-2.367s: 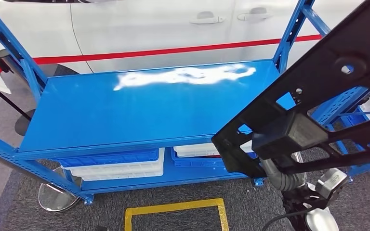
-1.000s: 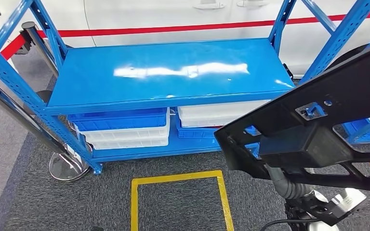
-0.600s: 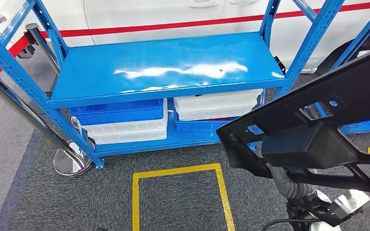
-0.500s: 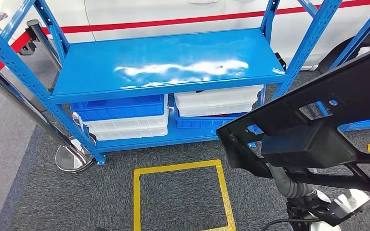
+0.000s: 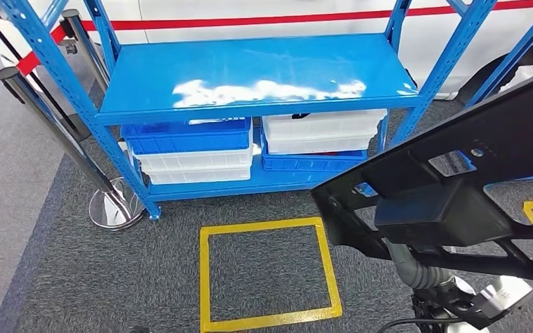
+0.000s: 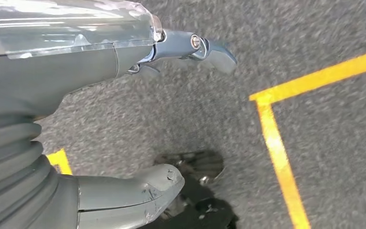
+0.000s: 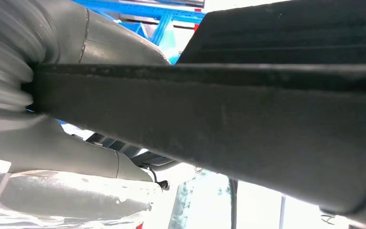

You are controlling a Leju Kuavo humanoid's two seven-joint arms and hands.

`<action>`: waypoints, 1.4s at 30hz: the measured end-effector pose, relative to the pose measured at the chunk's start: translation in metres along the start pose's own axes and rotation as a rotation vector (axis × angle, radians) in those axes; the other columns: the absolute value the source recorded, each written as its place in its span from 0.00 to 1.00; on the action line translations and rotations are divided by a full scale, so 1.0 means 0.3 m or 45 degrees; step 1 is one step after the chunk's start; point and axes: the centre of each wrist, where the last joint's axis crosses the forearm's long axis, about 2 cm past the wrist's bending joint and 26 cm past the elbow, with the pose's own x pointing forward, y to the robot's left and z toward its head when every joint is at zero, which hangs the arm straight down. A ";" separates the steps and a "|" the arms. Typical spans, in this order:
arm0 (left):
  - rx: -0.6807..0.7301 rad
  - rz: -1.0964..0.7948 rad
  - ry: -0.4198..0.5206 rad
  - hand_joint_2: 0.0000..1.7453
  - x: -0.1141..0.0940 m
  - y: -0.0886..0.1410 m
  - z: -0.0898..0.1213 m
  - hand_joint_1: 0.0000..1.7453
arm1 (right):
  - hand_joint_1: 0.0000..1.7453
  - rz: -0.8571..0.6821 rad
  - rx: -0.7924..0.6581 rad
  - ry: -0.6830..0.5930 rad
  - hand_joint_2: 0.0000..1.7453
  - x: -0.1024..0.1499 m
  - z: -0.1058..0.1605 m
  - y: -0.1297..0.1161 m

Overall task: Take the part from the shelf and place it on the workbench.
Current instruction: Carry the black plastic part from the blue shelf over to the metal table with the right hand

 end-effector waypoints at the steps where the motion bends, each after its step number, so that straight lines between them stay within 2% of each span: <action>1: -0.001 0.002 0.000 1.00 0.000 0.000 0.000 0.00 | 1.00 0.002 -0.002 0.001 1.00 0.000 0.001 0.001; 18: 0.000 0.016 0.006 1.00 -0.007 0.003 0.003 0.00 | 1.00 -0.012 -0.057 0.040 1.00 0.008 0.069 0.019; 42: -0.010 0.015 -0.011 1.00 -0.009 -0.001 0.005 0.00 | 1.00 -0.007 -0.080 0.020 1.00 0.023 0.075 0.014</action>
